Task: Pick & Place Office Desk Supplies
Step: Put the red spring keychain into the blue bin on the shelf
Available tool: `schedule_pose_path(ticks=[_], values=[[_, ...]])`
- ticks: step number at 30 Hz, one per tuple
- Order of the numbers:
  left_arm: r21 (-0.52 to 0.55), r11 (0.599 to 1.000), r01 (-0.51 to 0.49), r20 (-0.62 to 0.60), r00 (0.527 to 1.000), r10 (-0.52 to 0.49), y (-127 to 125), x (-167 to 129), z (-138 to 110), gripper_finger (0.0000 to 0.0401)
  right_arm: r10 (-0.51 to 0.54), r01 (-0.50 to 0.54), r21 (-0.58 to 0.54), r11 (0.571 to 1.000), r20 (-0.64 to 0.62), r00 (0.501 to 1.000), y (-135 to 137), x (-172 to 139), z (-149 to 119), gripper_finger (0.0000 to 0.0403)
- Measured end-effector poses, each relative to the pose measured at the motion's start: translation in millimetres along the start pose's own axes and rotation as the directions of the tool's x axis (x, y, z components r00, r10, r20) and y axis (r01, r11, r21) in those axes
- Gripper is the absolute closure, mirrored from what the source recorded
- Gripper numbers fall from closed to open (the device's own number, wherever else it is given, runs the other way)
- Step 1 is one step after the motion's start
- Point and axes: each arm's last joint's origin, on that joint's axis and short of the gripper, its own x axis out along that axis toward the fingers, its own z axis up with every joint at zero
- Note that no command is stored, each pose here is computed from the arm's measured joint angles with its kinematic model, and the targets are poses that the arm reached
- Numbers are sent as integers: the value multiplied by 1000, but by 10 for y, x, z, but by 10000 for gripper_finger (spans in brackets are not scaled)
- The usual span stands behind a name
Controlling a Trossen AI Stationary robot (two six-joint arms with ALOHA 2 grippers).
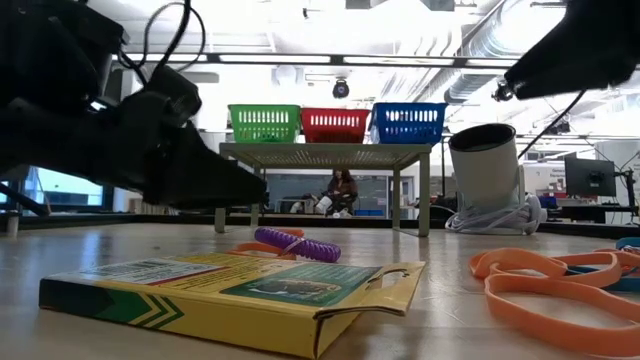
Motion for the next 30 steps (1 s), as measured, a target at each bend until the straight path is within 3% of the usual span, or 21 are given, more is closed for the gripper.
schedule_pose_path(ticks=[7, 13, 16, 20, 25, 30], values=[[63, 990, 123, -36, 992, -121, -10, 16, 2, 178, 71, -70, -25, 997, 33, 997, 65, 62, -125, 100], [65, 989, 131, -64, 990, -127, 68, 65, 65, 178, 96, -95, -56, 994, 27, 995, 101, 60, -114, 100], [73, 985, 156, -149, 978, -144, 116, 104, 151, 178, 97, -96, -54, 994, 26, 995, 102, 59, -114, 100], [92, 984, 151, -270, 955, -122, 162, 127, 293, 178, 97, -96, -54, 994, 26, 995, 102, 59, -114, 100], [146, 979, 145, -324, 942, -91, 152, 72, 499, 178, 100, -98, -54, 994, 22, 995, 104, 60, -116, 100], [161, 986, 52, -442, 896, 25, 278, 61, 688, 178, 100, -99, -51, 994, 23, 995, 106, 61, -114, 100]])
